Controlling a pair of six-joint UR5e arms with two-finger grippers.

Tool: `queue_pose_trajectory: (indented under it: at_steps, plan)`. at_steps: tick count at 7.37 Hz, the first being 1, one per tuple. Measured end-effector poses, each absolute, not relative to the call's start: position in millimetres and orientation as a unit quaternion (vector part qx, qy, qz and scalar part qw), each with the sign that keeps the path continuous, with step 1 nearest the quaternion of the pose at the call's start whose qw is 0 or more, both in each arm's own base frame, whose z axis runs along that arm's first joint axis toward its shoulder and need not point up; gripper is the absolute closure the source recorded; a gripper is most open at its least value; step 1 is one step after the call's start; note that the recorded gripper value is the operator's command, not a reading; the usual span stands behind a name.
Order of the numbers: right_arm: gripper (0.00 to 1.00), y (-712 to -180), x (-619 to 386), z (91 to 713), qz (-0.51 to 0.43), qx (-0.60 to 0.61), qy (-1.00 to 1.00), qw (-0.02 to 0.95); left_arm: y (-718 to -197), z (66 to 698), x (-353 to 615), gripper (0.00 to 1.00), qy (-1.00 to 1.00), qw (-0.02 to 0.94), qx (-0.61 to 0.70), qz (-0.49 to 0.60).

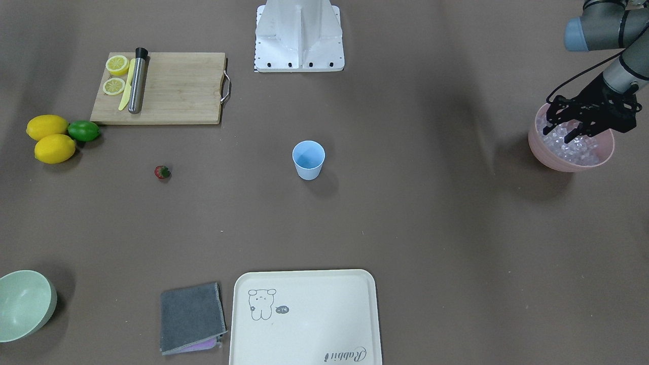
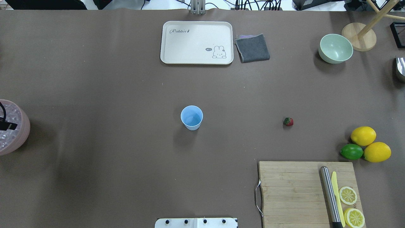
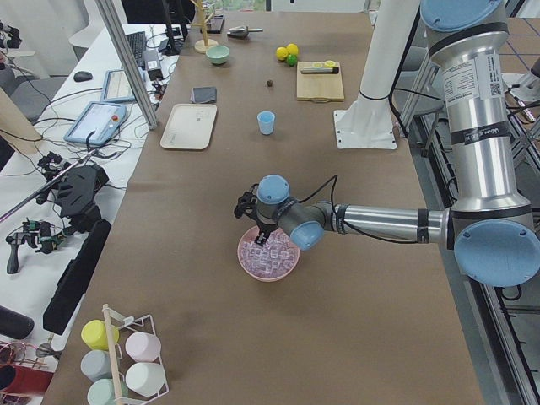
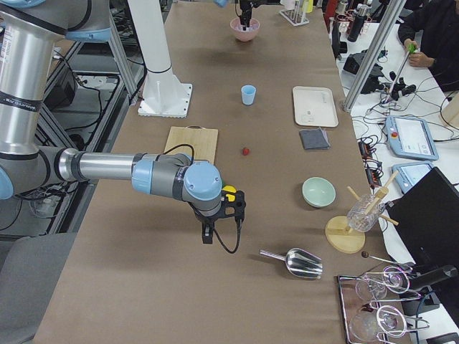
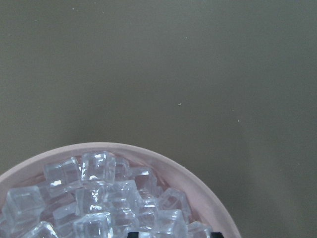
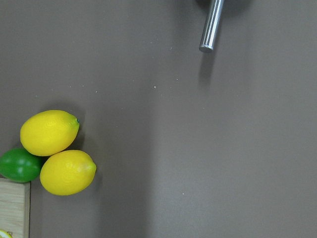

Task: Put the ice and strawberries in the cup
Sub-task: 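Lower the left gripper into the bowl and grasp an ice cube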

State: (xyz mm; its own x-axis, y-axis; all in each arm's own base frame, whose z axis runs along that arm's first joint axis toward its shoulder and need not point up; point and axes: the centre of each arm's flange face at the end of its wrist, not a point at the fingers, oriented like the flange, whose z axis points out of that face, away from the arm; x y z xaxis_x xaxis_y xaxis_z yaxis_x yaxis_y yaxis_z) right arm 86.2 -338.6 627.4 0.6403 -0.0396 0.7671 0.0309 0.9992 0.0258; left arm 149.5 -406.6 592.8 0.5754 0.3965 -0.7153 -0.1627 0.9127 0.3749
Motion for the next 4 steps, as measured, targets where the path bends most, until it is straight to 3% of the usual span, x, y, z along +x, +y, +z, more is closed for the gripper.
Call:
queue_pose_trajectory:
  at_steps: [4]
  plan:
    - [0.0, -339.0, 86.3, 624.4, -0.021, 0.008, -0.423, 0.906, -401.9, 597.0, 151.4, 0.36, 0.439, 0.874, 0.126, 0.166]
